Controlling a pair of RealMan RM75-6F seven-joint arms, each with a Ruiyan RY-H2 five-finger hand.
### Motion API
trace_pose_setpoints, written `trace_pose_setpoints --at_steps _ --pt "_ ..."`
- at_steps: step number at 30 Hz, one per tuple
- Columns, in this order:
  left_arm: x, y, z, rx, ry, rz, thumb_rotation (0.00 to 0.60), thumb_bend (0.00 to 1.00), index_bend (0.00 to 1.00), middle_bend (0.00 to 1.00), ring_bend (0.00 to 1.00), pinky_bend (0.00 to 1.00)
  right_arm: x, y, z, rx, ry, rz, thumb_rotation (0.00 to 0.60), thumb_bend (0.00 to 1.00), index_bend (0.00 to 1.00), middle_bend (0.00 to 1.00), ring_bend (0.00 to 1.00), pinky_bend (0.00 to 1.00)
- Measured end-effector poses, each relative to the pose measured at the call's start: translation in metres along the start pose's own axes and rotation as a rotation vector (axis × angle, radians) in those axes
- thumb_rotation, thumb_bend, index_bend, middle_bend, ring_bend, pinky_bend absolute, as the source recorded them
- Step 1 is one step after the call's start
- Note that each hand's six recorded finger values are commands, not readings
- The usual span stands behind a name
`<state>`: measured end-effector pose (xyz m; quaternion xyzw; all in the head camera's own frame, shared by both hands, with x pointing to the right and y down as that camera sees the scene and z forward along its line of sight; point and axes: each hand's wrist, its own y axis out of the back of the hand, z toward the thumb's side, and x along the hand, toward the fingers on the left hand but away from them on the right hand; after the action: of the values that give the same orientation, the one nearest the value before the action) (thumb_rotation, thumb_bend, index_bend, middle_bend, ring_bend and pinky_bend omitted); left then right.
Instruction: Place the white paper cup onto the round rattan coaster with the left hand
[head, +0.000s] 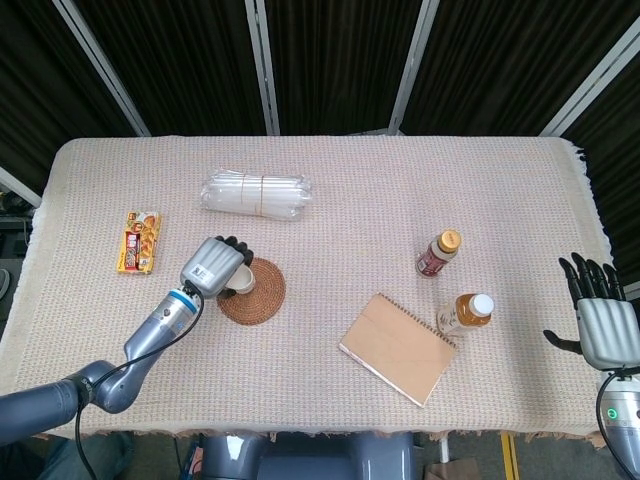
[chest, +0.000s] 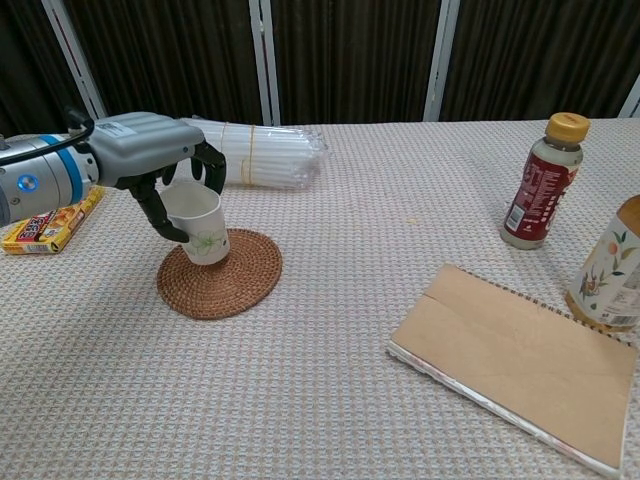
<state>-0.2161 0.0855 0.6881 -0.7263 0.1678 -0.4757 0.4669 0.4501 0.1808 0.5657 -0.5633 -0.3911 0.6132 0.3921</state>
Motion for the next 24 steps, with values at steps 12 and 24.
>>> trace_pose_setpoints --at_steps 12,24 --pt "-0.004 0.003 0.006 -0.048 -0.022 -0.005 0.600 0.00 0.00 0.00 0.00 0.07 0.000 -0.001 0.001 0.004 0.003 0.007 0.600 0.00 0.00 0.00 0.00 0.00" --pt "-0.074 0.055 -0.056 -0.093 0.157 0.218 0.600 0.00 0.00 0.00 0.00 0.00 0.003 0.000 0.003 0.006 0.018 0.007 0.600 0.00 0.00 0.00 0.00 0.00"
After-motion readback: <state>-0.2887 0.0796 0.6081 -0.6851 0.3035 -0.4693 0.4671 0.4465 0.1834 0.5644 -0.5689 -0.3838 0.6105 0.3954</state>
